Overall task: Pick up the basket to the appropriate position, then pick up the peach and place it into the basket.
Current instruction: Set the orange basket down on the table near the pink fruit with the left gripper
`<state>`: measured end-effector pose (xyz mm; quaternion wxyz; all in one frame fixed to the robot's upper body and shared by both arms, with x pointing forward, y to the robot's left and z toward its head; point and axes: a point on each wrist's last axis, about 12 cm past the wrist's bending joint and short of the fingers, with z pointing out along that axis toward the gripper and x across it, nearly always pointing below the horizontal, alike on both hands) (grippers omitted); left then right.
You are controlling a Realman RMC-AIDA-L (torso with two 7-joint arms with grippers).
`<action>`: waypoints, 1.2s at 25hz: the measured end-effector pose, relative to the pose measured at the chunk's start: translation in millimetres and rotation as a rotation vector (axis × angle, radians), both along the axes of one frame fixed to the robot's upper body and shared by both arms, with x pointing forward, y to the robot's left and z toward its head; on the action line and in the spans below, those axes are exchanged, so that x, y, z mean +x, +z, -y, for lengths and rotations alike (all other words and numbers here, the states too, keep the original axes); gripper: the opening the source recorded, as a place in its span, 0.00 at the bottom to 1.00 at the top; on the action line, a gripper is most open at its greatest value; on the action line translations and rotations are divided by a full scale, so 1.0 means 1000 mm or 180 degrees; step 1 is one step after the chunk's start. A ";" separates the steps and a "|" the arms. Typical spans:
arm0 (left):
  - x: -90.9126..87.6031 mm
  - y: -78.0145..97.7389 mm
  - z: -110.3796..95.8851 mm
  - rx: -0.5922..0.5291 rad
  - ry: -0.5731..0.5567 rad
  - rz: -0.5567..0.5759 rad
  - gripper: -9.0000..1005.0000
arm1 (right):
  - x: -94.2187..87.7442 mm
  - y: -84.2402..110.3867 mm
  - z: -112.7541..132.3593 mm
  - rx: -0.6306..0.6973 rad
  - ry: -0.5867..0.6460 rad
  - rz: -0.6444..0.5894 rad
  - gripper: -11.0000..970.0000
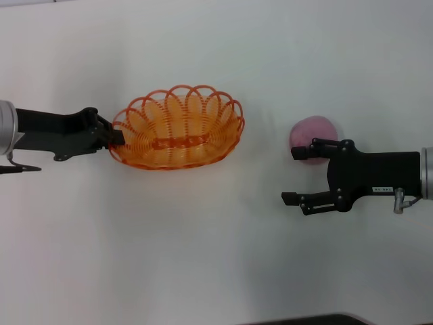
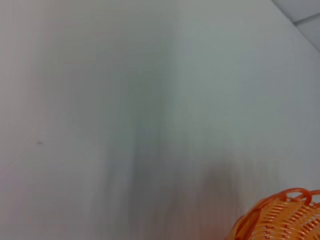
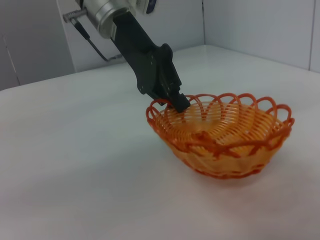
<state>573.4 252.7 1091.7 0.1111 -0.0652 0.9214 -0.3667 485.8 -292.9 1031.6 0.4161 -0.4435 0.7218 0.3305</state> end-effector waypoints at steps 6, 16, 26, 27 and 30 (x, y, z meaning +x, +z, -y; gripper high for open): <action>0.000 -0.003 0.003 0.0106 -0.0017 0.0005 0.09 | 0.000 0.000 -0.001 -0.0001 0.0011 0.0001 0.96; 0.002 0.000 0.006 -0.0005 -0.0031 0.0014 0.14 | 0.000 0.000 -0.001 -0.0002 0.0015 0.0000 0.96; -0.003 0.000 0.000 -0.0256 -0.0002 0.0114 0.50 | 0.001 0.000 -0.001 -0.0006 0.0029 0.0003 0.96; -0.003 0.000 -0.001 -0.0251 0.0001 0.0117 0.54 | 0.001 0.000 -0.001 -0.0006 0.0030 0.0003 0.96; -0.005 -0.001 -0.004 -0.0237 0.0007 0.0128 0.61 | 0.001 0.000 -0.002 -0.0004 0.0034 0.0002 0.96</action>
